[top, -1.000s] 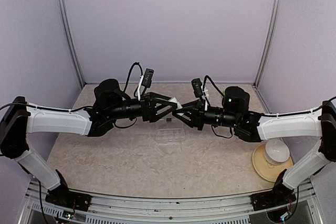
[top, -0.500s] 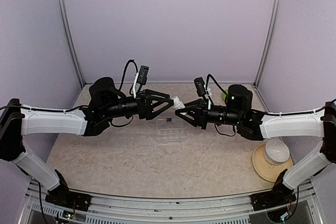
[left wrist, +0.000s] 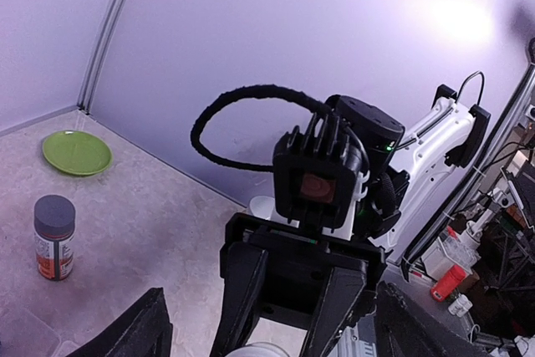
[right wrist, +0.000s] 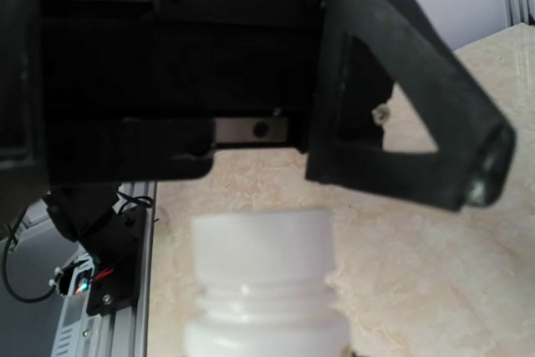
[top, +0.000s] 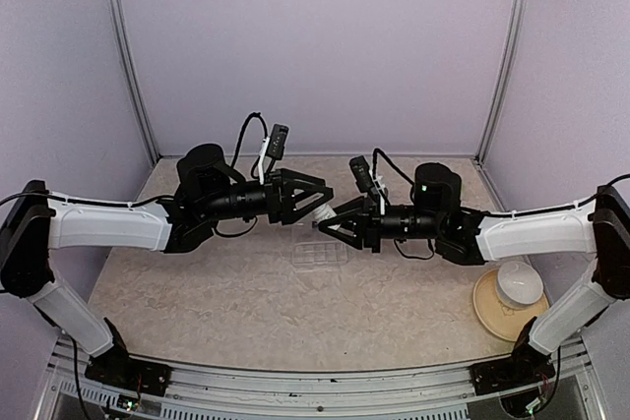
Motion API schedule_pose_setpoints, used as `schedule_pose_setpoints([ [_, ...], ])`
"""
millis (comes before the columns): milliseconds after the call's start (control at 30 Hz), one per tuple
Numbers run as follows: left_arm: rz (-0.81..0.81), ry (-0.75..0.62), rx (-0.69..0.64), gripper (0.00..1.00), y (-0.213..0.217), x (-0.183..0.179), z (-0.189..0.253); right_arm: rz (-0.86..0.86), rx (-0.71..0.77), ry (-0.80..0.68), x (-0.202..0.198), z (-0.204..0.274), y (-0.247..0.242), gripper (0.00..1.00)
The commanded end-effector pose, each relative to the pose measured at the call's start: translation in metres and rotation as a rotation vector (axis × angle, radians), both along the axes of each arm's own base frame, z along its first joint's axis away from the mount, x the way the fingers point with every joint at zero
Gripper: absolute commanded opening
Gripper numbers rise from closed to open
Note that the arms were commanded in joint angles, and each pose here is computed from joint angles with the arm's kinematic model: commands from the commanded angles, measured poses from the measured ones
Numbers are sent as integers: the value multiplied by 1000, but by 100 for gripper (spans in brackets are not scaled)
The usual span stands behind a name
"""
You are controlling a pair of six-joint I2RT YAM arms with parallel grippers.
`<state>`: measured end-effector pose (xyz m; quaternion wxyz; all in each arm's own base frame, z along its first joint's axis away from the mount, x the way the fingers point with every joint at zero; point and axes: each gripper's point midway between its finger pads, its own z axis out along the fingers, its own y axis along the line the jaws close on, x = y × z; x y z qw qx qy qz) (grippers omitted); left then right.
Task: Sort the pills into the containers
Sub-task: Unscrew the lid of the pill bottle from the pill bottle.
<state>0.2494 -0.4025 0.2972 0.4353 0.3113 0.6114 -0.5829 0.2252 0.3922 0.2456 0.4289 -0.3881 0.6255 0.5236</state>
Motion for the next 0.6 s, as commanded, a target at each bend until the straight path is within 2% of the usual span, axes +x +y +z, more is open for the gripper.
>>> schedule_pose_setpoints([
  [0, -42, -45, -19, 80, -7, -7, 11, 31, 44, -32, -3, 17, 8, 14],
  [267, -58, -50, -11, 67, -8, -12, 9, -8, 35, -30, 4, 15, 7, 14],
  [567, -35, -50, -1, 63, -3, -10, 7, -80, 8, -27, 15, 9, 1, 14],
])
